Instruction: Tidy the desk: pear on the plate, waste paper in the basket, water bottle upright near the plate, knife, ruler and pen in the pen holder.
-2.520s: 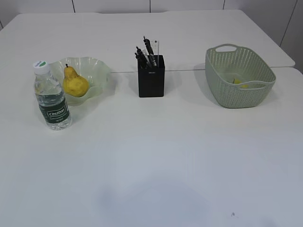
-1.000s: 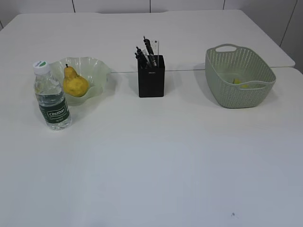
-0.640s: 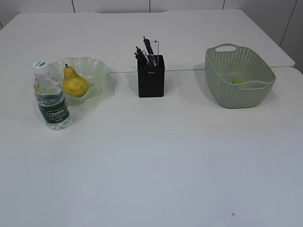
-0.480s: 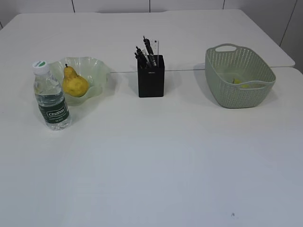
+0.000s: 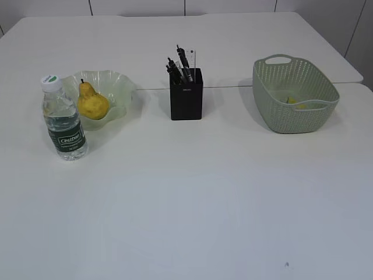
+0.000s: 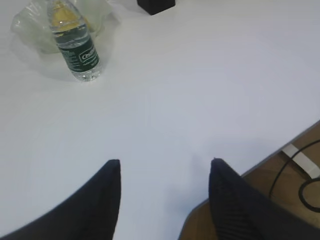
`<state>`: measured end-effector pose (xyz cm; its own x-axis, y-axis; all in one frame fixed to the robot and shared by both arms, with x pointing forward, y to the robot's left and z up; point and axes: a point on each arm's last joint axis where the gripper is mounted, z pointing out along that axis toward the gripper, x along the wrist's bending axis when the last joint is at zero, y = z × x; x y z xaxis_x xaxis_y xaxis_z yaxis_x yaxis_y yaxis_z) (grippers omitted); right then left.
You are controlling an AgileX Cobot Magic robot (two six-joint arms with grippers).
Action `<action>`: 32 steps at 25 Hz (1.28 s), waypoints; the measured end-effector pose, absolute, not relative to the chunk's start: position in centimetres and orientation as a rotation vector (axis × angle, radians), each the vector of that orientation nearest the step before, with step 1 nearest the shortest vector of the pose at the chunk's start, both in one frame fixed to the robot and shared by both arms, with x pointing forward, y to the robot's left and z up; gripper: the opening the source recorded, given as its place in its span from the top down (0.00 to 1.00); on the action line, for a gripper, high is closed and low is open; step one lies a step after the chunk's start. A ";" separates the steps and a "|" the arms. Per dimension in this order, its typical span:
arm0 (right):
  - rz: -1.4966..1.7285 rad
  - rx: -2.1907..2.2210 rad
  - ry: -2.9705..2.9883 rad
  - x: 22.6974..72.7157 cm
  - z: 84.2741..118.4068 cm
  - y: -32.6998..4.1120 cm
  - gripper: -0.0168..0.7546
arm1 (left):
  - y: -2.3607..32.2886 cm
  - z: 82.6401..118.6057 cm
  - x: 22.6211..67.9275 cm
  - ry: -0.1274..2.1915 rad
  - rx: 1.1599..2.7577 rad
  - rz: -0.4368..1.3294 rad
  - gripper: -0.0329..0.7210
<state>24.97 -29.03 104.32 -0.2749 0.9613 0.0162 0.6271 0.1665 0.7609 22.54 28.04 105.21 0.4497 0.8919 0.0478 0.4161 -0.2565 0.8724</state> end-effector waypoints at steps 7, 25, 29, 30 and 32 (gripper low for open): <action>0.862 1.631 1.785 24.8 104.3 -29.2 0.33 | 27.8 105.2 23.0 1.322 1.750 0.832 0.43; 0.916 1.580 1.635 22.9 104.3 -29.3 0.33 | 27.8 105.2 23.1 1.349 1.732 0.845 0.44; 0.916 1.579 1.637 22.9 104.3 -29.3 0.33 | 27.8 105.2 23.1 1.349 1.732 0.845 0.44; 0.916 1.579 1.637 22.9 104.3 -29.3 0.33 | 27.8 105.2 23.1 1.349 1.732 0.845 0.44; 0.915 1.579 1.636 22.9 104.3 -29.3 0.33 | 27.8 105.2 23.1 1.349 1.732 0.845 0.44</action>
